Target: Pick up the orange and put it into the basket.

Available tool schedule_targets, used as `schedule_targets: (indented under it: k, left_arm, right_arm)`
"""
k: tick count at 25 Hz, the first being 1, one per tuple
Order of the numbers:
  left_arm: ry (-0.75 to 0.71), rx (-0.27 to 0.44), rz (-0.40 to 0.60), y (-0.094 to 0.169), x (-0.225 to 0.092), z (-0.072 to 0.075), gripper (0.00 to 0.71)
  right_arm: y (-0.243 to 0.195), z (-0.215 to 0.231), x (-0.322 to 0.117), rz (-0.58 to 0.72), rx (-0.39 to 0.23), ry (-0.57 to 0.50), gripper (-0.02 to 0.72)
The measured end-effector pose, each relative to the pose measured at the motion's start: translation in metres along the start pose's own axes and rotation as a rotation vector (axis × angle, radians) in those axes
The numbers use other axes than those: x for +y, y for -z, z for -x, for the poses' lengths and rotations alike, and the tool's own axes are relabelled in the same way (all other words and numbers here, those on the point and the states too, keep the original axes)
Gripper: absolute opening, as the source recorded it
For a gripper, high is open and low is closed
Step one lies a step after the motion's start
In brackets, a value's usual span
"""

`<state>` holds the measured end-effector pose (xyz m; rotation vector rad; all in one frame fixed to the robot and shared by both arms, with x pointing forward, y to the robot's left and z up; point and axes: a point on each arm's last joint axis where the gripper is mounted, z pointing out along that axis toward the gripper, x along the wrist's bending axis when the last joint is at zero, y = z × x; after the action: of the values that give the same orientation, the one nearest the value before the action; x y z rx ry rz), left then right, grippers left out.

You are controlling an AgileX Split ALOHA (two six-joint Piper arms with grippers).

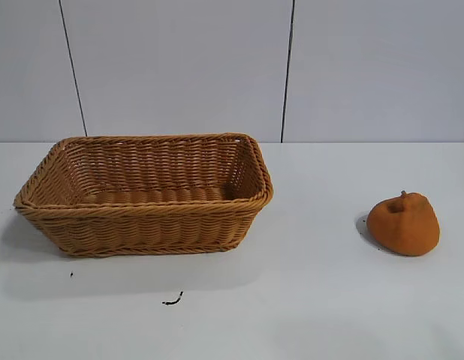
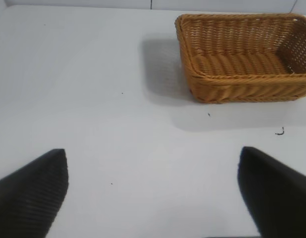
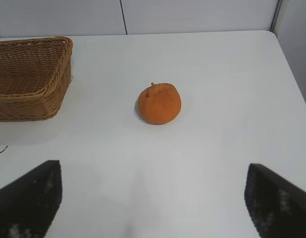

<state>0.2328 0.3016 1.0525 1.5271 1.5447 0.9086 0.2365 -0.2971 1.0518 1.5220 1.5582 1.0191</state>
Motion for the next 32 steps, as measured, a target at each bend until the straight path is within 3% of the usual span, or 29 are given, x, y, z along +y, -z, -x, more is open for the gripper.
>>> schedule_targets:
  k: [11, 17, 24, 32]
  left_arm:
    - [0.000, 0.000, 0.000, 0.000, 0.000, 0.000, 0.666]
    - [0.000, 0.000, 0.000, 0.000, 0.000, 0.000, 0.666]
    - [0.000, 0.000, 0.000, 0.000, 0.000, 0.000, 0.666]
    - [0.000, 0.000, 0.000, 0.000, 0.000, 0.000, 0.666]
  right_arm:
    - [0.002, 0.000, 0.004, 0.019, 0.002, 0.008, 0.694]
    - [-0.005, 0.000, 0.058, 0.012, -0.017, 0.032, 0.694]
    - [-0.083, -0.002, 0.130, -0.286, -0.005, -0.010, 0.694]
    - [-0.233, -0.004, 0.167, -0.704, 0.018, -0.031, 0.694]
